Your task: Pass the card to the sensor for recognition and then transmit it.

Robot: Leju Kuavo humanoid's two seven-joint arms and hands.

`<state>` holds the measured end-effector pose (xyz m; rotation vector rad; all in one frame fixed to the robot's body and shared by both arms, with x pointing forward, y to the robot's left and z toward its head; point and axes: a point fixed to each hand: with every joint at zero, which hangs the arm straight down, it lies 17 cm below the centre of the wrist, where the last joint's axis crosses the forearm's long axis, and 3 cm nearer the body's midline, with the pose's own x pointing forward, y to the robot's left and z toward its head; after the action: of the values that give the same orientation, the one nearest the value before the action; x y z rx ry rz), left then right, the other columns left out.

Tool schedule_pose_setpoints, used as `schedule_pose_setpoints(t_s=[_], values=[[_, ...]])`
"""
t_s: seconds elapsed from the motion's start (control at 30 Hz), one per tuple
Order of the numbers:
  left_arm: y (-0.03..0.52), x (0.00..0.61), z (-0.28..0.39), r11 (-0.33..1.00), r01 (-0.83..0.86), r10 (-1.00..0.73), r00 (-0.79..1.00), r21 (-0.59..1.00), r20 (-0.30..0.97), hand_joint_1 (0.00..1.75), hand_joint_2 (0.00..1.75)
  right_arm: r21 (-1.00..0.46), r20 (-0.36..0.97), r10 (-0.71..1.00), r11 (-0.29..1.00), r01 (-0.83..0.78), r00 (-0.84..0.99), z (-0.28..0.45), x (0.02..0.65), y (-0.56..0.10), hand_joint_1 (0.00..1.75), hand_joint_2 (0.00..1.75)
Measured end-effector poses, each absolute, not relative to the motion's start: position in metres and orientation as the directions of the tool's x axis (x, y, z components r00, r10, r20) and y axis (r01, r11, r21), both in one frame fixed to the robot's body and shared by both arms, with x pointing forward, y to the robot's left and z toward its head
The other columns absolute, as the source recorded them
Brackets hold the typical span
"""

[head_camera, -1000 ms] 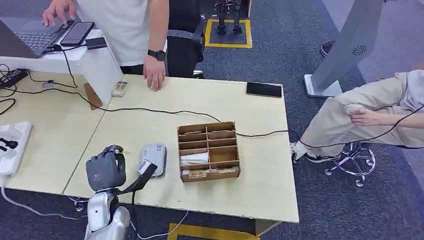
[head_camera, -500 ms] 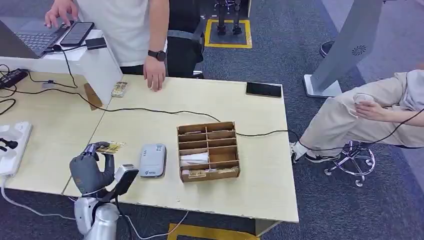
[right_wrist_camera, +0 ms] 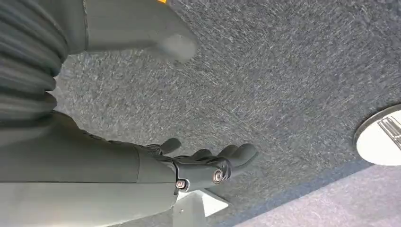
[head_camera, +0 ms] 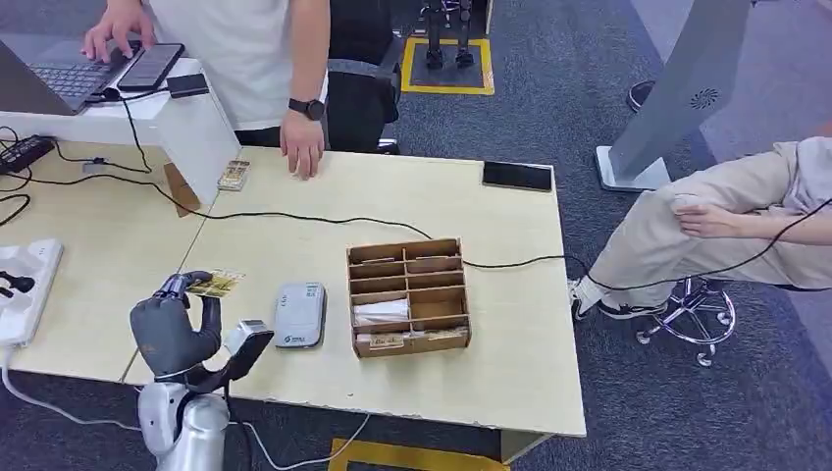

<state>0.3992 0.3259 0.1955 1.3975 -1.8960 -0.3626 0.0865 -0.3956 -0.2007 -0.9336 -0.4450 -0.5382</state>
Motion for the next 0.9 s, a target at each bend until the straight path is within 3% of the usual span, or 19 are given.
schedule_pose_setpoints(t_s=[0.5, 0.9], values=[[0.325, 0.417, 0.133, 0.249, -0.533, -0.944, 0.054, 0.809, 0.326, 1.75, 1.75, -0.624, 0.568, -0.249, 0.491, 0.608, 0.784, -0.202, 0.09, -0.394, 0.0, 1.75], [0.32, 0.426, 0.104, 0.273, -0.465, -0.916, 0.141, 0.842, 0.375, 1.75, 1.75, -0.633, 0.565, -0.222, 0.501, 0.59, 0.795, -0.201, 0.092, -0.394, 0.0, 1.75]])
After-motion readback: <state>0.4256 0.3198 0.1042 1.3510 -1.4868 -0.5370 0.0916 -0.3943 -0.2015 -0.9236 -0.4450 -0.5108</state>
